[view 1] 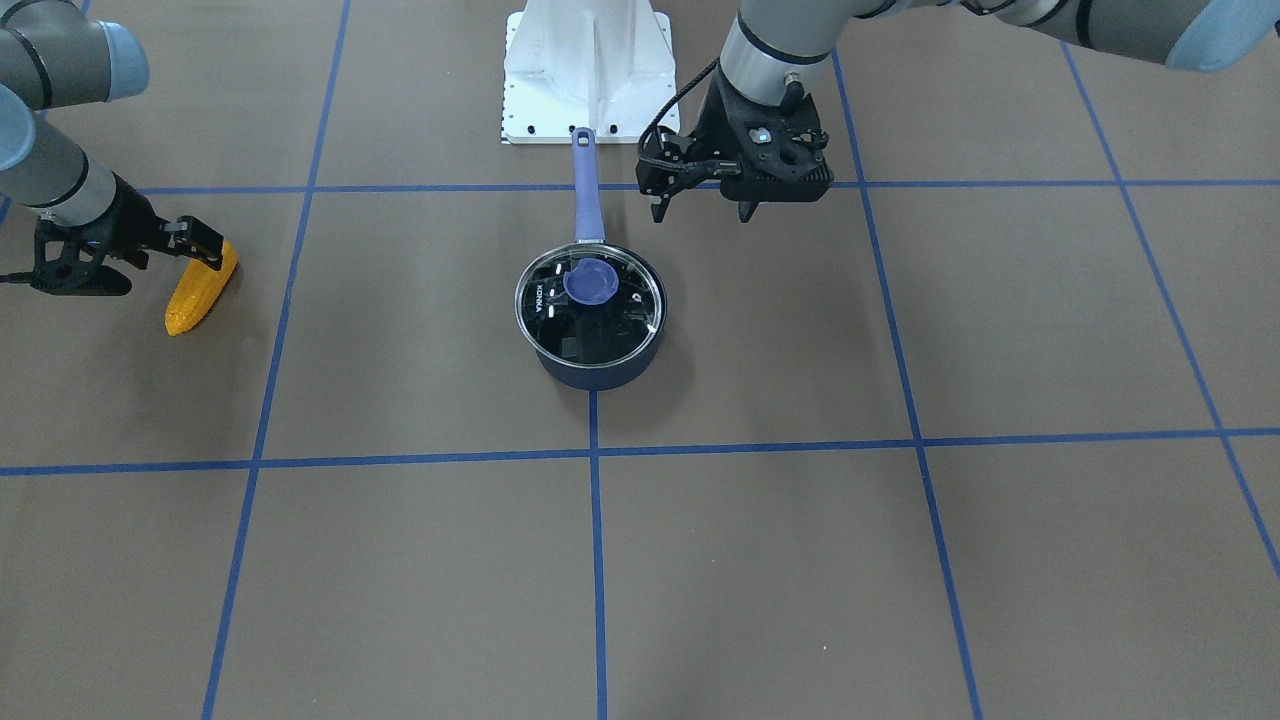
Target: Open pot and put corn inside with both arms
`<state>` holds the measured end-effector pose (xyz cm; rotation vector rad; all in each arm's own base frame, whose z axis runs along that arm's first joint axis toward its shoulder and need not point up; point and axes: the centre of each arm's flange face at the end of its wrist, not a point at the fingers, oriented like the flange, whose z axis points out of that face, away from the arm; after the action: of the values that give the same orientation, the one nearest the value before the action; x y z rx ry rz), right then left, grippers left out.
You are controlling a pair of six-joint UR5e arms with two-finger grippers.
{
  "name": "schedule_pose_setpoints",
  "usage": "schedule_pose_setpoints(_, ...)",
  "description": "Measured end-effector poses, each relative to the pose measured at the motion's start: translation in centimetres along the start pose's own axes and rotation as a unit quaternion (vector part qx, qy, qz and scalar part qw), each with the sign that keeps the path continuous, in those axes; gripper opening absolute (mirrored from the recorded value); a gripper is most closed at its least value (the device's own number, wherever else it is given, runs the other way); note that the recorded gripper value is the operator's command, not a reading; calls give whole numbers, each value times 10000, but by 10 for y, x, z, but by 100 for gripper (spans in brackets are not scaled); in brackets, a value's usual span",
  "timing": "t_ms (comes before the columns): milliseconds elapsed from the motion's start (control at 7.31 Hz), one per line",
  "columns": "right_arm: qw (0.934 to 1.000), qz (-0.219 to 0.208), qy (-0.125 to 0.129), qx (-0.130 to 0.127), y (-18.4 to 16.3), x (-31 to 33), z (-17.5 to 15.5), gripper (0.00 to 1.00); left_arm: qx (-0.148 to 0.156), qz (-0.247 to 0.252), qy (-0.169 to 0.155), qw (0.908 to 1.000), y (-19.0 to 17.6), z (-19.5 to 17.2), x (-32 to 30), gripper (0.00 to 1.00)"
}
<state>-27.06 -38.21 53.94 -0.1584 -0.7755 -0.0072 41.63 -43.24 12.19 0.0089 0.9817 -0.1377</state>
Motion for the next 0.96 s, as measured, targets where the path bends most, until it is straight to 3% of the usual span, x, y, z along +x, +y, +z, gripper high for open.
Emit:
schedule_pose_setpoints(137,10000,5,58,16,-2,-2,6,96,15,-13,-19,10000,5,7,8,98)
schedule_pose_setpoints(274,10000,1,95,27,-3,-2,9,86,1,-14,-36,10000,7,13,15,98)
schedule_pose_setpoints(411,9999,-3,117,37,-4,-2,11,73,-21,-12,-55,10000,6,20,23,98)
schedule_pose_setpoints(821,9999,11,110,45,-5,-4,11,20,-89,17,-109,9999,2,41,38,98)
schedule_pose_setpoints(958,9999,13,86,62,-6,-7,9,18,-110,27,-121,9999,1,49,42,98)
